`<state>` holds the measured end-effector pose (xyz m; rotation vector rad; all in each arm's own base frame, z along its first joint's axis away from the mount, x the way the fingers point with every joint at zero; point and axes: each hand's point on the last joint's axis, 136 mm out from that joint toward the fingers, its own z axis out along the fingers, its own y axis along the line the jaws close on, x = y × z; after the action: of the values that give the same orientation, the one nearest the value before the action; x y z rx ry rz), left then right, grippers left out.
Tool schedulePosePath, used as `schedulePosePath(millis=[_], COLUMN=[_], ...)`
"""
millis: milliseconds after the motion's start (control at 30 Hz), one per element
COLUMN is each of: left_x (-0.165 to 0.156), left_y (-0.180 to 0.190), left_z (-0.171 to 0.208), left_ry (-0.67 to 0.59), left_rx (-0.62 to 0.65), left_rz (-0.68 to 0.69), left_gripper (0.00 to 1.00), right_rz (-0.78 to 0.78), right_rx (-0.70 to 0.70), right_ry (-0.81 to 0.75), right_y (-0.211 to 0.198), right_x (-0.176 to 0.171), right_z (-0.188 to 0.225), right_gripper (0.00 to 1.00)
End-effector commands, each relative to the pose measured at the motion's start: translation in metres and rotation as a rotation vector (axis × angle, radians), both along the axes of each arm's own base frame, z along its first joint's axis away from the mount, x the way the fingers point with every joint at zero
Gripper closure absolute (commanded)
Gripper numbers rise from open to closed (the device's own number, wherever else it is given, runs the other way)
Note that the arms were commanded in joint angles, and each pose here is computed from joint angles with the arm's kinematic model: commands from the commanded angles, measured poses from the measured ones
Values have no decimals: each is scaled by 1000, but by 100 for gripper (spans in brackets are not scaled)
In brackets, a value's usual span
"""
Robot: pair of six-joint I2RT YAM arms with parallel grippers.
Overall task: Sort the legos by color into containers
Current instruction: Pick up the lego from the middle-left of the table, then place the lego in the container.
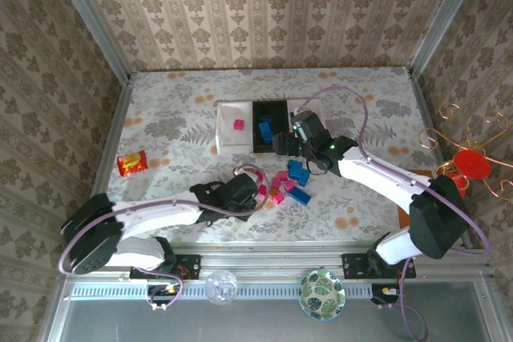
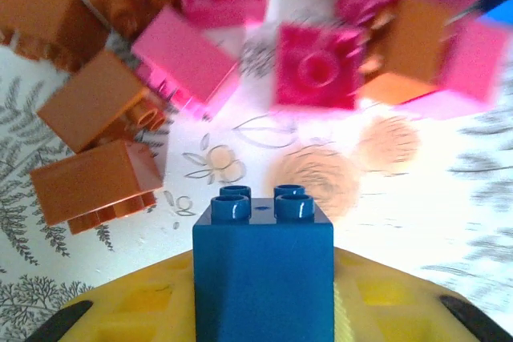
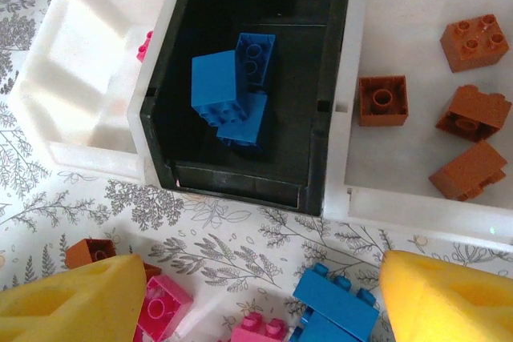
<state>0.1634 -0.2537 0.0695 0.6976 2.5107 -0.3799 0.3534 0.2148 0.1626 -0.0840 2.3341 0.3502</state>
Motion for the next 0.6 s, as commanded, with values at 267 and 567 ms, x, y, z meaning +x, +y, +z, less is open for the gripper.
schedulePosePath(millis=[267, 567], left_x=[85, 191], left_y=[-32, -96], left_z=[110, 115], left_ry=[-111, -114], left_rx=[-264, -239], left_rz=[44, 36], left_gripper=[68, 69], right_rz=[-71, -71], right_rx=[49, 31], right_ry=[12, 83], right_y=[-30, -50], right_x=[-35, -76], right_z=[-15, -48], right_gripper=[22, 22])
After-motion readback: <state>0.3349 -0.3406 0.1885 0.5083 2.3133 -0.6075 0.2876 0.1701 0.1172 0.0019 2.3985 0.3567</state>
